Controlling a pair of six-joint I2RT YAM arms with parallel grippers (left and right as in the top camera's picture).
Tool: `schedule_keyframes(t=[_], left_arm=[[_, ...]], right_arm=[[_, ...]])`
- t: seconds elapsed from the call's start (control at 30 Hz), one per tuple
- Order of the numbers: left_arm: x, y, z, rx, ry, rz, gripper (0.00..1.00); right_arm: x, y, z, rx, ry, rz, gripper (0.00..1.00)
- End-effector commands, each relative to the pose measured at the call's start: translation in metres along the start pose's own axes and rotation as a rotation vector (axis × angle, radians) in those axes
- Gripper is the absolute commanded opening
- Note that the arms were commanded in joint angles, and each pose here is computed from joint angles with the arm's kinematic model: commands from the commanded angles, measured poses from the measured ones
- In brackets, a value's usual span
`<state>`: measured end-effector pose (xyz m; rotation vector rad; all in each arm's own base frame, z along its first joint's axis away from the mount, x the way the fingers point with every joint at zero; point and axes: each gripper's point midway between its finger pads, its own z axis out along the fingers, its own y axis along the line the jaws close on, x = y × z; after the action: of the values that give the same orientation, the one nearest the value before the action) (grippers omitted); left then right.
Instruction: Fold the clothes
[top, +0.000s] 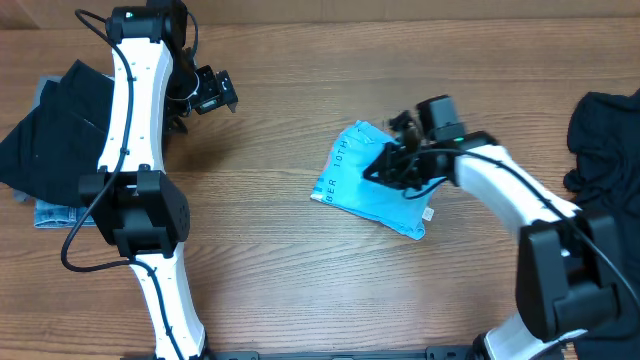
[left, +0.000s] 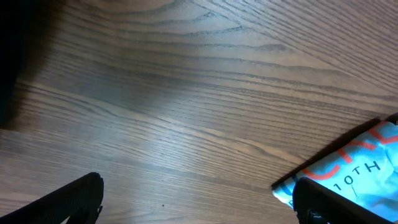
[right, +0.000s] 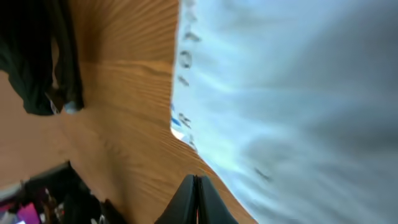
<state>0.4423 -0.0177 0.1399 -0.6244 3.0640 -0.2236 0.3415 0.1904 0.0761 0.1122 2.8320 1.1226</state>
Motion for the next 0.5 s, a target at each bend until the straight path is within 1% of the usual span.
schedule_keyframes(t=[0.0, 0.1, 0.2, 0.47], left_arm=[[-0.004, -0.006, -0.013, 0.027, -0.044, 0.010, 1.00], [-0.005, -0.006, -0.013, 0.027, -0.045, 0.010, 1.00], [-0.005, -0.006, -0.013, 0.027, -0.045, 0.010, 1.00], [-0.005, -0.006, -0.013, 0.028, -0.047, 0.011, 1.00]], right_arm=[[0.010, -0.018, -0.009, 0.064, 0.029, -0.012, 0.04], [0.025, -0.054, -0.013, 0.241, 0.063, 0.034, 0.04], [0.036, -0.073, -0.015, 0.331, 0.085, 0.059, 0.04], [0.061, -0.100, 0.001, 0.345, 0.105, 0.079, 0.04]])
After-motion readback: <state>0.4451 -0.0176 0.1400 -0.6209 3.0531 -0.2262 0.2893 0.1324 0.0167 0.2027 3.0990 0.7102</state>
